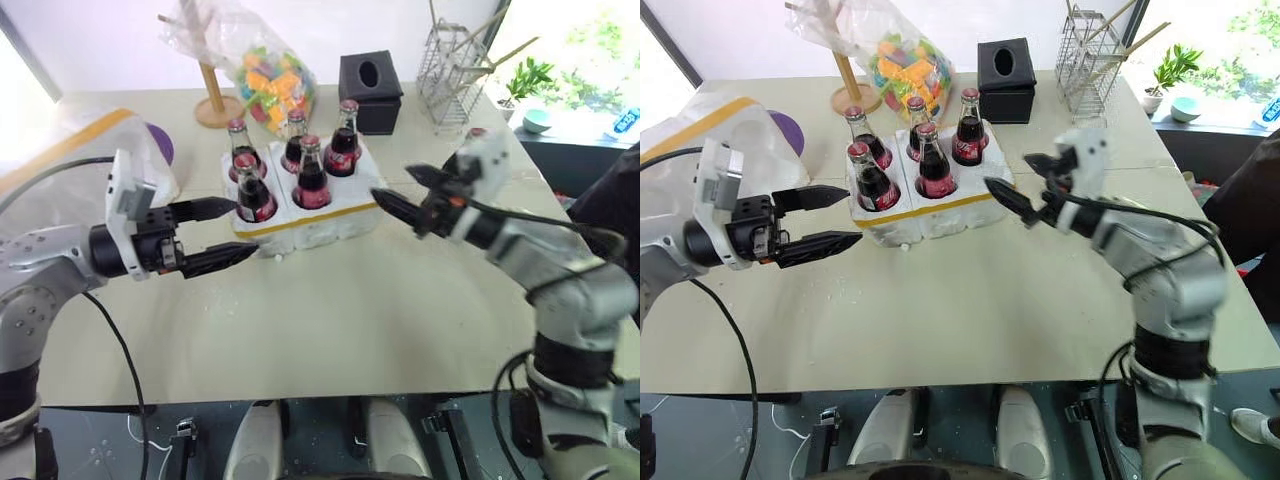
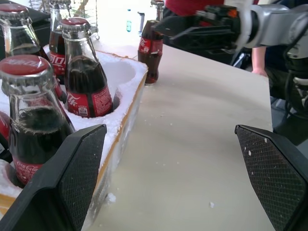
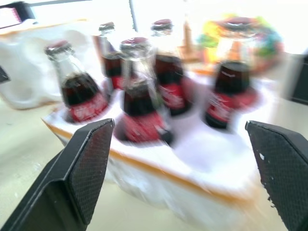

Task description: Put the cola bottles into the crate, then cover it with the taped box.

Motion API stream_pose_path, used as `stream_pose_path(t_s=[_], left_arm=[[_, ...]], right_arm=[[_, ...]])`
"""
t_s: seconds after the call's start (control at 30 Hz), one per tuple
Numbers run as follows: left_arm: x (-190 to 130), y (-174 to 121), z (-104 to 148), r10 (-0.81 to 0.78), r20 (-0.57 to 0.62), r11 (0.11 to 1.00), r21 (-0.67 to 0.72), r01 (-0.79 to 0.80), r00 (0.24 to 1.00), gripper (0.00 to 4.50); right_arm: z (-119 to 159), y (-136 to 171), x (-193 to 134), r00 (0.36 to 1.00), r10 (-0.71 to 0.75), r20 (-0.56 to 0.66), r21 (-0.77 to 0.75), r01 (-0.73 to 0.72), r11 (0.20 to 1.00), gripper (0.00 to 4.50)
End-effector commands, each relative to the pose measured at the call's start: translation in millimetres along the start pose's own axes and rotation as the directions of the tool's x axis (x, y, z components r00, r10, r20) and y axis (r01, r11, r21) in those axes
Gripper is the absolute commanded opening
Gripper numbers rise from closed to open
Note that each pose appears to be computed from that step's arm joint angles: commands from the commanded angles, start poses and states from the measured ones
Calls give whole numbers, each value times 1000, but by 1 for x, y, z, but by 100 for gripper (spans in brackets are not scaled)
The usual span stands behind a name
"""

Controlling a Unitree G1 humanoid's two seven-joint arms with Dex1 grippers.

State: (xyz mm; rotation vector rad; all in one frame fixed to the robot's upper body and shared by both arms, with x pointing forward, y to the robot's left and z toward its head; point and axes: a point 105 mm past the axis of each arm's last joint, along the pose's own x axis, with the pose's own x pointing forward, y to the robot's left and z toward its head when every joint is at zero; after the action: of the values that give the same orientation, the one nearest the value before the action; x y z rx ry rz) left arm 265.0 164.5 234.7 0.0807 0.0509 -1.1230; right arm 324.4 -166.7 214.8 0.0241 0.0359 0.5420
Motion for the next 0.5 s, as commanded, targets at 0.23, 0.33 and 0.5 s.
stream_pose_path(t_s=[0.23,0.33,0.5], left_arm=[[9,-4,19,-65,43,996,58,62,997,450],[12,-6,19,-80,40,995,64,78,996,450],[14,-8,17,-87,33,994,67,84,996,450]], right_arm=[[-11,-69,-4,943,-334,17,15,334,943,446],[-8,-74,10,945,-324,36,30,323,946,446],[-11,-85,36,951,-308,37,27,307,951,446]])
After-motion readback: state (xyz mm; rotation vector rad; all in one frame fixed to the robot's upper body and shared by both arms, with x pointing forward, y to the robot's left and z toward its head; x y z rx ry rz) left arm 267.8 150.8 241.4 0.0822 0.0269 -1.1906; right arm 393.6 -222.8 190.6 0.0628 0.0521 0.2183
